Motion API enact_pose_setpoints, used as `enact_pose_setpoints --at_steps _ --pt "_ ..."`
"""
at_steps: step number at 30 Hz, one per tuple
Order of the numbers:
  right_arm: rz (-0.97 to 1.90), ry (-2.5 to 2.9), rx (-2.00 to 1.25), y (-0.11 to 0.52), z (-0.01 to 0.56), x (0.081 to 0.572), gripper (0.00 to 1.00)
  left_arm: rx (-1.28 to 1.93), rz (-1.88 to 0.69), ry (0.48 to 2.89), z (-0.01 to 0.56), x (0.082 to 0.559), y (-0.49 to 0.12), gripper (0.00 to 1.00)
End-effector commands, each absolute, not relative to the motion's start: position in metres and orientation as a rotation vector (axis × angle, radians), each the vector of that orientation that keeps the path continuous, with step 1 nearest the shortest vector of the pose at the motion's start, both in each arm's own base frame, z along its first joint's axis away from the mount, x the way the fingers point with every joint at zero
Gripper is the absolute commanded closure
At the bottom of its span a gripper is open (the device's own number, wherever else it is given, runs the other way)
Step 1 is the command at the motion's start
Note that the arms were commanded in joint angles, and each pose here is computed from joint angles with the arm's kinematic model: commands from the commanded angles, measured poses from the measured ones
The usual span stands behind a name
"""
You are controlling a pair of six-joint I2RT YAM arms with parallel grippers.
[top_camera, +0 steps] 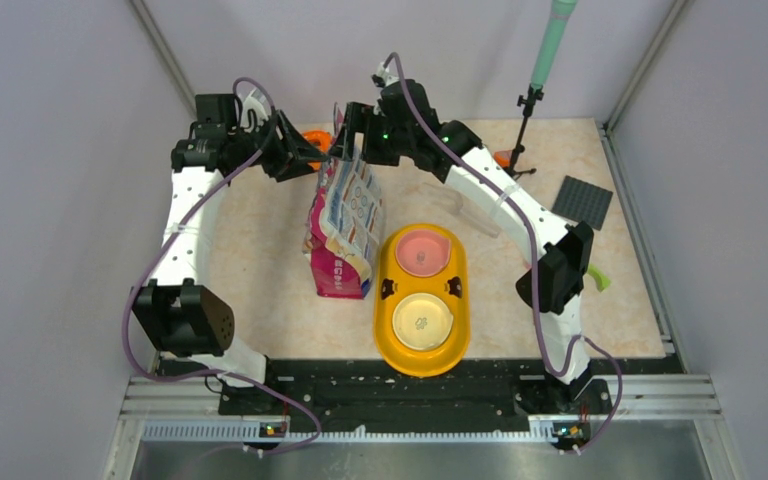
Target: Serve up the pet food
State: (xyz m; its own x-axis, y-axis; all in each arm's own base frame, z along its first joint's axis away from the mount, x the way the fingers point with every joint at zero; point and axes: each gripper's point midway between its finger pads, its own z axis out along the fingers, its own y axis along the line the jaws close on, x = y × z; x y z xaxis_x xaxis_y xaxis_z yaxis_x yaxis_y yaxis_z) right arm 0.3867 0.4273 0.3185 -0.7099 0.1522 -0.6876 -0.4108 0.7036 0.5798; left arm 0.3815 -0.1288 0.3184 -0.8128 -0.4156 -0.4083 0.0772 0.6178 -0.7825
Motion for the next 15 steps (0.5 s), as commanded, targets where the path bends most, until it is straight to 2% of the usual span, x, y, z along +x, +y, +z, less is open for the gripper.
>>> enact_pose_setpoints --at_steps 1,9,15 --pt "1.037 2.07 -0.257 0.439 0.351 0.379 0.2 -0.228 -1.135 2.254 0.322 0.386 -0.13 0.49" --pt "0.995 2.119 -0.263 0.439 0.333 0.38 0.2 -0.221 -1.132 2.248 0.324 0.386 -0.13 0.52" --pt "0.916 2.177 -0.238 0.432 0.311 0.384 0.24 -0.218 -1.135 2.246 0.325 0.385 -0.13 0.52"
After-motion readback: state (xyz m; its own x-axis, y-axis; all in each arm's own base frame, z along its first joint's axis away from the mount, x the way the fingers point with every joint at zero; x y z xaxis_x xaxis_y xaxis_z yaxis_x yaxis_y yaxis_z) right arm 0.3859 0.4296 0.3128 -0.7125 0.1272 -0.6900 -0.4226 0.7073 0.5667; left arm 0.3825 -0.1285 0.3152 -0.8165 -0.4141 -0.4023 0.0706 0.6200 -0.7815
